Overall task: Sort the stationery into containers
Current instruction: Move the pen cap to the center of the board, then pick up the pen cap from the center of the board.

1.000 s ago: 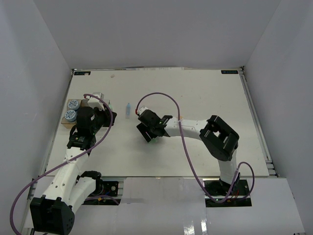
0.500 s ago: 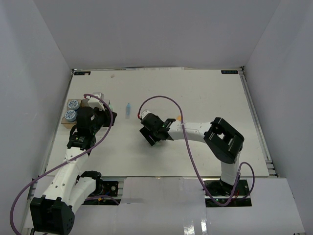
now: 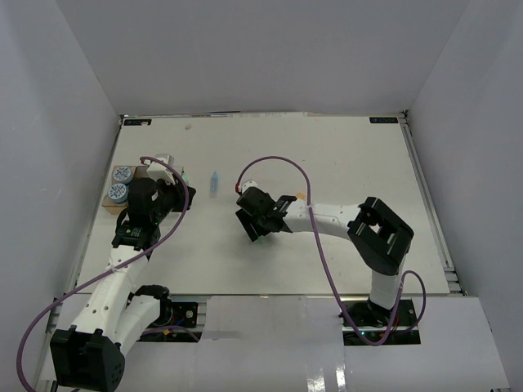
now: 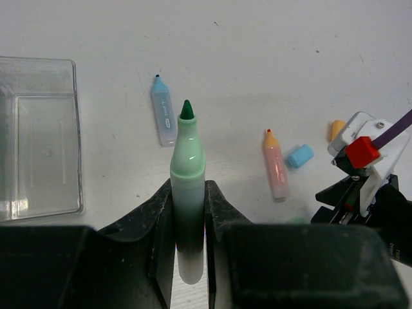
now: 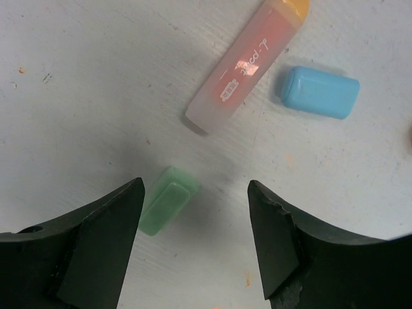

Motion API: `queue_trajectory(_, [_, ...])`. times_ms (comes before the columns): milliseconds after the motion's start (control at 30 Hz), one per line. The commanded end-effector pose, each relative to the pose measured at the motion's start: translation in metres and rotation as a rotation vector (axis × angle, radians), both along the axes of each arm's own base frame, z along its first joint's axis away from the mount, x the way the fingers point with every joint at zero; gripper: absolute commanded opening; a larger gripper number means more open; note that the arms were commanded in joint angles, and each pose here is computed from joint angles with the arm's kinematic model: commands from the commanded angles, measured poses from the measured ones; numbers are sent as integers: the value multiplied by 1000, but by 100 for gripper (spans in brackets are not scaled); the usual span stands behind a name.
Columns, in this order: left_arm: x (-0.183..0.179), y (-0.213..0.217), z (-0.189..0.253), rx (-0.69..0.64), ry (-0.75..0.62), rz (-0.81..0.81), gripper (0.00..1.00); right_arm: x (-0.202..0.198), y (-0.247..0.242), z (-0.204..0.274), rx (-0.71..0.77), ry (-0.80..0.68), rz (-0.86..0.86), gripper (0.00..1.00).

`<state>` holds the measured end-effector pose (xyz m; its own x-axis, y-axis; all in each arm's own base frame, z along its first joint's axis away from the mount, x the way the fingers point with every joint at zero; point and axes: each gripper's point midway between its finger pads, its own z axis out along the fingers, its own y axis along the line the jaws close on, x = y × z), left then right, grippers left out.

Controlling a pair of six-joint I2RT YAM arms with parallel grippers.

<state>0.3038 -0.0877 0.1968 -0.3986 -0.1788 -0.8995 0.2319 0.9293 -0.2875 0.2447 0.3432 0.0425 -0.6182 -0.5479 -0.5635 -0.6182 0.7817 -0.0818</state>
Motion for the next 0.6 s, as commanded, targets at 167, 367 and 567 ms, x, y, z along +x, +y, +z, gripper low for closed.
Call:
queue_trajectory(167, [1, -1, 8, -7, -31, -14, 3, -14, 1, 10, 91, 109, -247, 63])
queue_trajectory(367, [0, -2, 8, -10, -34, -18, 3, -10, 7, 7, 108, 115, -301, 59])
queue_trajectory(567, [0, -4, 11, -15, -40, -25, 3, -4, 14, 6, 94, 118, -324, 56])
